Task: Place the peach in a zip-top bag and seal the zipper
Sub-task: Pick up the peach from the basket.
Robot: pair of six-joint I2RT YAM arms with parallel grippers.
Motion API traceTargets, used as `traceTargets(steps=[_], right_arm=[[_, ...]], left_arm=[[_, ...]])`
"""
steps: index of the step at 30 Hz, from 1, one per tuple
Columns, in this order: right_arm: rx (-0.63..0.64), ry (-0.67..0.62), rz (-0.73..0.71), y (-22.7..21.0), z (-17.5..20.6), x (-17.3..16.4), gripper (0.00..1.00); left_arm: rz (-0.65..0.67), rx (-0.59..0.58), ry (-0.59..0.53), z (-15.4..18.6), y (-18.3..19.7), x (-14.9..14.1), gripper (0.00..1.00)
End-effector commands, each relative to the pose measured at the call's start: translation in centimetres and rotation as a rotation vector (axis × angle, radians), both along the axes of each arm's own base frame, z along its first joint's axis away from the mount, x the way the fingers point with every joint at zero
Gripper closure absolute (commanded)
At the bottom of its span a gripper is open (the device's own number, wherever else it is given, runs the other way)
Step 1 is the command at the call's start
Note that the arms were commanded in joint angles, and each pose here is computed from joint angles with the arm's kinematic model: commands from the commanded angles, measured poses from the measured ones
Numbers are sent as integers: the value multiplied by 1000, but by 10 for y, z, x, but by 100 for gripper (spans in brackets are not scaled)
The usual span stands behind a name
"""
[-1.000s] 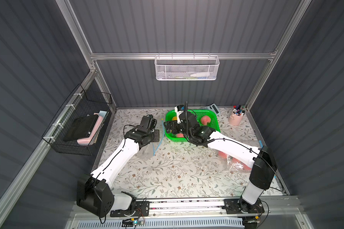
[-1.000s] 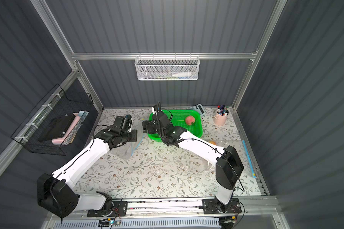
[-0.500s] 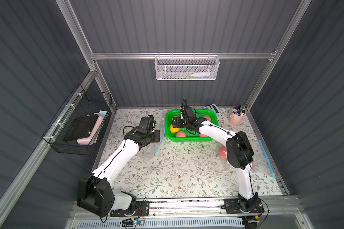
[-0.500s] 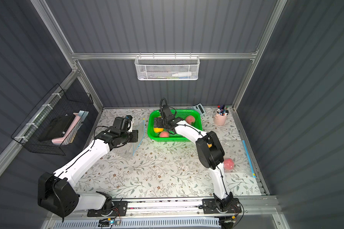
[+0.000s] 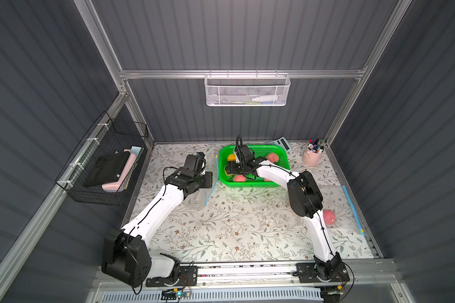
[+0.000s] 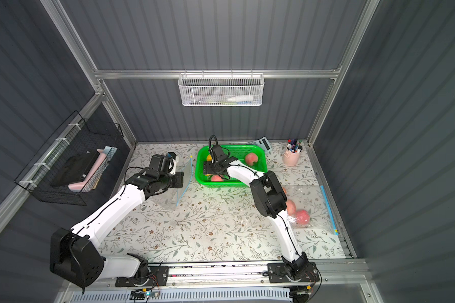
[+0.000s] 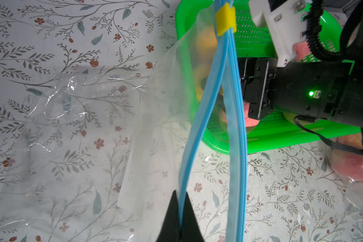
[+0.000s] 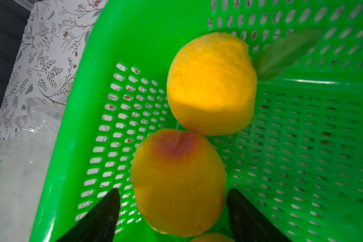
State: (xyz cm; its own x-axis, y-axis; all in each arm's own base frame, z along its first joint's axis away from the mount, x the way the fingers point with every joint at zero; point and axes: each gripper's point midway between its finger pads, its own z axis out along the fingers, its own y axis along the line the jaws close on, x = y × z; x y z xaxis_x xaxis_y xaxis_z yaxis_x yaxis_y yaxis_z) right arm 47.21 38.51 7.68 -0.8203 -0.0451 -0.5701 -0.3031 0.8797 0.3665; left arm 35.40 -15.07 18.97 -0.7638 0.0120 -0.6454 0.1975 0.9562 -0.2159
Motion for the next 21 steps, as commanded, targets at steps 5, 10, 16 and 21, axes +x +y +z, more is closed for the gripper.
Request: traceTargets(steps=[5, 10, 16, 21], right_arm=[[35, 16, -37, -7, 6, 12, 39], [74, -16, -41, -10, 39, 13, 46], [181, -130, -38, -20, 109, 1, 46], [326, -184, 24, -26, 158, -34, 46]], left_arm=[[-35, -17, -2, -2, -4, -2, 100], [-60, -48, 2, -2, -11, -3, 100], [-79, -82, 21, -6, -19, -3, 100], [-91, -109, 28, -5, -24, -2, 100]])
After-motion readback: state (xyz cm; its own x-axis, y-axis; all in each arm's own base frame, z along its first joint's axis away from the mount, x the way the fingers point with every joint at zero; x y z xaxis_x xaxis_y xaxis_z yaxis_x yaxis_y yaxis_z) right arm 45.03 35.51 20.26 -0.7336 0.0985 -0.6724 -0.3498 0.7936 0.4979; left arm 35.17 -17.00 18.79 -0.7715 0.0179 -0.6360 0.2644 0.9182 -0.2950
